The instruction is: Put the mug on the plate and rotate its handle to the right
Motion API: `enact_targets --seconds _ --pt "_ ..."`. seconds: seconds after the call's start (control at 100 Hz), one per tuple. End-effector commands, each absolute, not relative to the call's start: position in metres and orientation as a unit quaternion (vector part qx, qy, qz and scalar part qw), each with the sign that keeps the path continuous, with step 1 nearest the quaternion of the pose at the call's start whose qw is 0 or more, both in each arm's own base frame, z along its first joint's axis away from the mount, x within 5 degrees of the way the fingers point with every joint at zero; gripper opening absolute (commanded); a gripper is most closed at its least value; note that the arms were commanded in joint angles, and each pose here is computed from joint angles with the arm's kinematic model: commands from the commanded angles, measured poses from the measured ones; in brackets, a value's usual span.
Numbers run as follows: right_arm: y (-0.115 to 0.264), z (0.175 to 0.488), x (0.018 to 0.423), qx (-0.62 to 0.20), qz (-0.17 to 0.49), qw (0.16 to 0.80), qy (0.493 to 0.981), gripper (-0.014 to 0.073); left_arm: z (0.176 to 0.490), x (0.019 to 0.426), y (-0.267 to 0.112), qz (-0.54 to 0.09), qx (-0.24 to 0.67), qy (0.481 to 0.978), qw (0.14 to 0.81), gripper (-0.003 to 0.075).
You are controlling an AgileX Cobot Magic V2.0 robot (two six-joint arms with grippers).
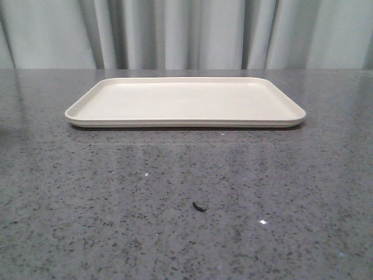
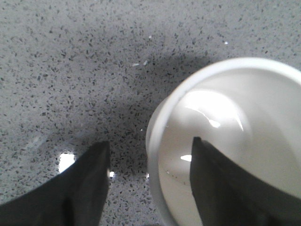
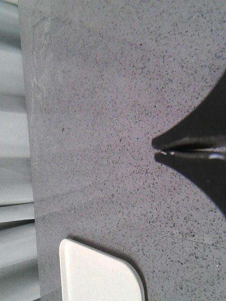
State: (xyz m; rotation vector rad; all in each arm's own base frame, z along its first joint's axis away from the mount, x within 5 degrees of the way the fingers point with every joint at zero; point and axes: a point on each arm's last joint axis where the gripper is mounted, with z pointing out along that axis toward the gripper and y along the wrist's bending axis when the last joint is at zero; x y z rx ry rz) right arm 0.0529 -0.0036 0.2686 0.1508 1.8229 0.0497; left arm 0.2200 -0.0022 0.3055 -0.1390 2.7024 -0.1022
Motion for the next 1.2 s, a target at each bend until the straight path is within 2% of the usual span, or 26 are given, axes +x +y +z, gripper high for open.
enact_targets --seconds 0.0,0.12,0.45,0.91,1.19 --pt "-0.004 0.287 0.055 0.062 0.021 0.649 0.758 -0.0061 0.318 0.226 -0.002 -0.045 -0.059 0.965 0.253 0.0332" --pt "-0.004 0.287 0.055 0.062 0.021 0.650 0.757 -0.0061 0.318 0.227 -0.003 -0.047 -0.060 0.963 0.258 0.0258" --pt "-0.004 0.287 0.055 0.062 0.021 0.650 0.757 -0.0061 0.320 0.228 -0.005 -0.065 -0.067 0.960 0.264 -0.0020" --pt "-0.004 0.287 0.055 0.062 0.021 0.650 0.757 -0.0061 0.383 0.246 -0.035 -0.149 -0.060 0.930 0.330 -0.0019" --pt "-0.004 0.287 0.055 0.062 0.021 0.650 0.757 -0.0061 0.388 0.288 -0.106 -0.198 0.004 0.929 0.312 -0.0019"
